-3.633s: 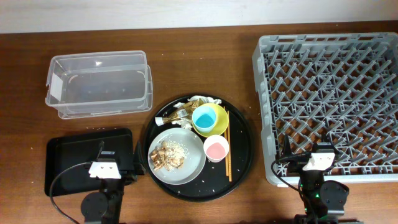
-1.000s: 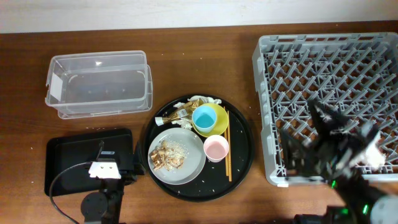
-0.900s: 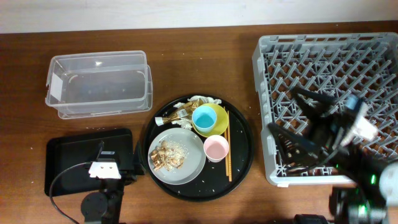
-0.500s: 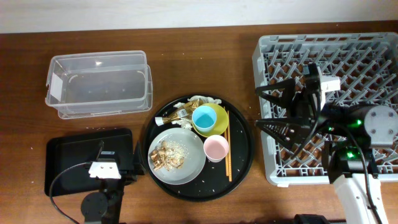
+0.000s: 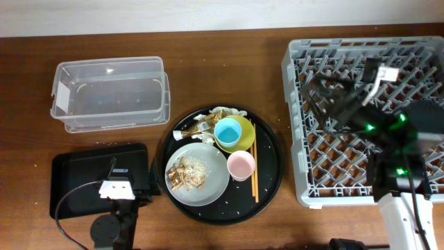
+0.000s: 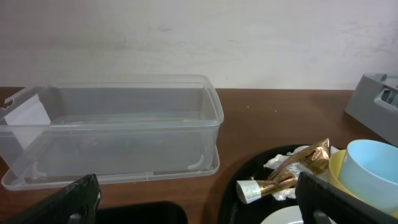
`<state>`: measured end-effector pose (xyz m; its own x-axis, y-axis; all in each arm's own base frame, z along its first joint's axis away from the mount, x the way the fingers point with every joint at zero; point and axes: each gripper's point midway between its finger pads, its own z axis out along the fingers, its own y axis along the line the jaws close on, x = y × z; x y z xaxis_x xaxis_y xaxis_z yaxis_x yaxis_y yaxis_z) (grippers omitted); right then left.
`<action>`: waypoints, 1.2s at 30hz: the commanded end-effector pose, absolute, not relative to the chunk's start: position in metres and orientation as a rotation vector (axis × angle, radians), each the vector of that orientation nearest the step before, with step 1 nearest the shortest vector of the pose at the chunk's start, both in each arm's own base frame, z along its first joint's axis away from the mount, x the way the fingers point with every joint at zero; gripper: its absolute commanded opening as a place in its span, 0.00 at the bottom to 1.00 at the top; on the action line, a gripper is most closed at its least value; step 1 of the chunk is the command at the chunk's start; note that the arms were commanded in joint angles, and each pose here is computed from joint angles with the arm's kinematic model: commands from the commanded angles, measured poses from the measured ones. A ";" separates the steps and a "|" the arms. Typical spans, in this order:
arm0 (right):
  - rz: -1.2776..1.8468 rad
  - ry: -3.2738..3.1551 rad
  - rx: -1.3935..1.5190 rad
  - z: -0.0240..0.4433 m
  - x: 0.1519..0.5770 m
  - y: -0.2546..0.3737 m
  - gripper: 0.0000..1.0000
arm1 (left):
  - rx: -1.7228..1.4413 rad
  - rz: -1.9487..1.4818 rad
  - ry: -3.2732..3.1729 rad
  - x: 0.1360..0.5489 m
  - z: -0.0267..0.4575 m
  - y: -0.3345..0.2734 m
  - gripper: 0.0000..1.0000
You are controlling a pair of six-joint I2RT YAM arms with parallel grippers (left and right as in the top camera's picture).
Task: Sort waste into correct bins and load items into the dishwasher rack
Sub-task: 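Lift the right gripper and move it over the black tray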
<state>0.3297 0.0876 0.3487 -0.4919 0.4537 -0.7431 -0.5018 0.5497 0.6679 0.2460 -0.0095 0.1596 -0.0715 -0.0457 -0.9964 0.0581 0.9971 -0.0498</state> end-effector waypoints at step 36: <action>0.226 2.906 -0.443 0.159 0.257 0.237 0.48 | 0.022 -0.074 1.644 0.246 0.158 -0.009 1.00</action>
<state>0.2615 0.2256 0.1807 -0.9107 -0.3128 -0.2697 -0.3651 0.9151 0.1714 0.2460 -0.0096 0.1596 -0.0715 -0.0457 -0.9964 0.0584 0.9970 -0.0499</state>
